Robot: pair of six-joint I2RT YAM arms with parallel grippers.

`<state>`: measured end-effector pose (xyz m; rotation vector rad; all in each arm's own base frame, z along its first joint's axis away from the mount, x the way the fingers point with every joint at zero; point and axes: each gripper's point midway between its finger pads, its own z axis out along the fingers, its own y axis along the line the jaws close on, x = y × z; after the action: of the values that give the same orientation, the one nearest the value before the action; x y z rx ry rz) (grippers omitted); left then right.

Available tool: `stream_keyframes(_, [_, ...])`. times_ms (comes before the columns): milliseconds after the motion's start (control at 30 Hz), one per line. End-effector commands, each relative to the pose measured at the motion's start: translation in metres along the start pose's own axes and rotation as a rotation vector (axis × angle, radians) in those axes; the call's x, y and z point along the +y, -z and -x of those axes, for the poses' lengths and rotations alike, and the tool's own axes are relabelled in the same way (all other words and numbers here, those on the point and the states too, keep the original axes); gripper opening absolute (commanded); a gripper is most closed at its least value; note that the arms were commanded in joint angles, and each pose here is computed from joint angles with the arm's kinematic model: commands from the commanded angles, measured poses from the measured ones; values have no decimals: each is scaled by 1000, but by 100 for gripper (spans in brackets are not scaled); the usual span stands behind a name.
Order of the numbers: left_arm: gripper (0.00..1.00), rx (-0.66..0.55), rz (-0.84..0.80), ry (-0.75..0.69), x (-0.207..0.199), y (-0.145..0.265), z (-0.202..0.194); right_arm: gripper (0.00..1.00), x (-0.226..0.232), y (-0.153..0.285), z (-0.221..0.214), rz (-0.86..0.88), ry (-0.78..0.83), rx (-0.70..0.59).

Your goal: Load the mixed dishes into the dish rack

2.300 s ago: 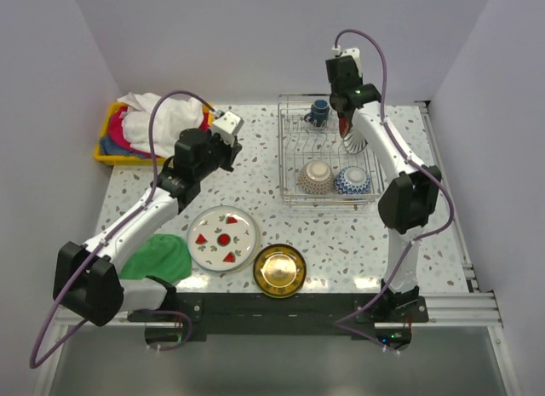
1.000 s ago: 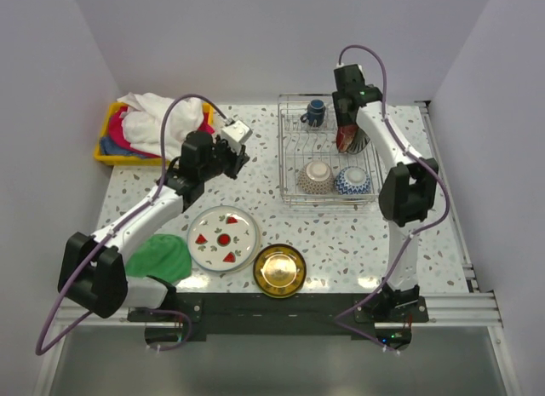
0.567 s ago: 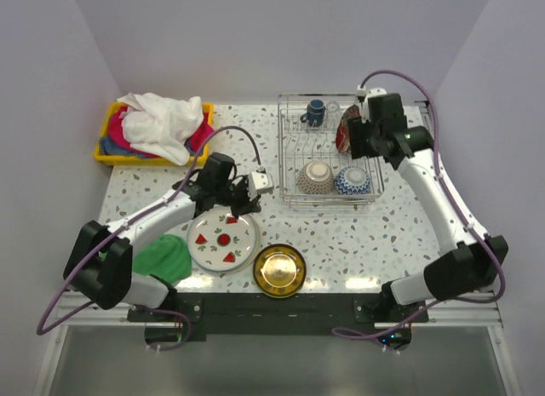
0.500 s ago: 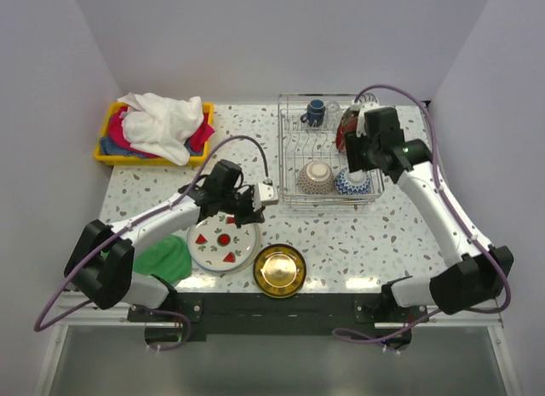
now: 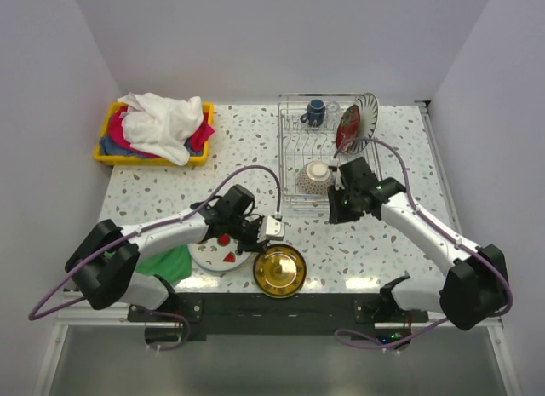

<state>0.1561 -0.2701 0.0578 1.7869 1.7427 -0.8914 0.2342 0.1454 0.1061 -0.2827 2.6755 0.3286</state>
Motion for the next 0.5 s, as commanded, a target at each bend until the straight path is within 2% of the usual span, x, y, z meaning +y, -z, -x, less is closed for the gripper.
stream_keyframes(0, [0,9,-46,-122,-16,-13,-3,48,59,0,-50,269,-64,74])
stream_keyframes(100, [0,56,-67,-155,-26,-23,-12,59,71,-7,-69,318,-64,104])
stream_keyframes(167, [0,105,-67,-170,-28,-29,-25,63,82,-12,-71,361,-78,87])
stream_keyframes(200, [0,117,-72,-189,-31,-35,-27,66,88,-16,-85,383,-74,119])
stream_keyframes(367, [0,224,-16,-150,-16,-54,-39,68,105,-34,-89,434,-160,119])
stream_keyframes(467, [0,280,-7,-105,-7,-65,-45,68,100,-47,-91,386,-173,128])
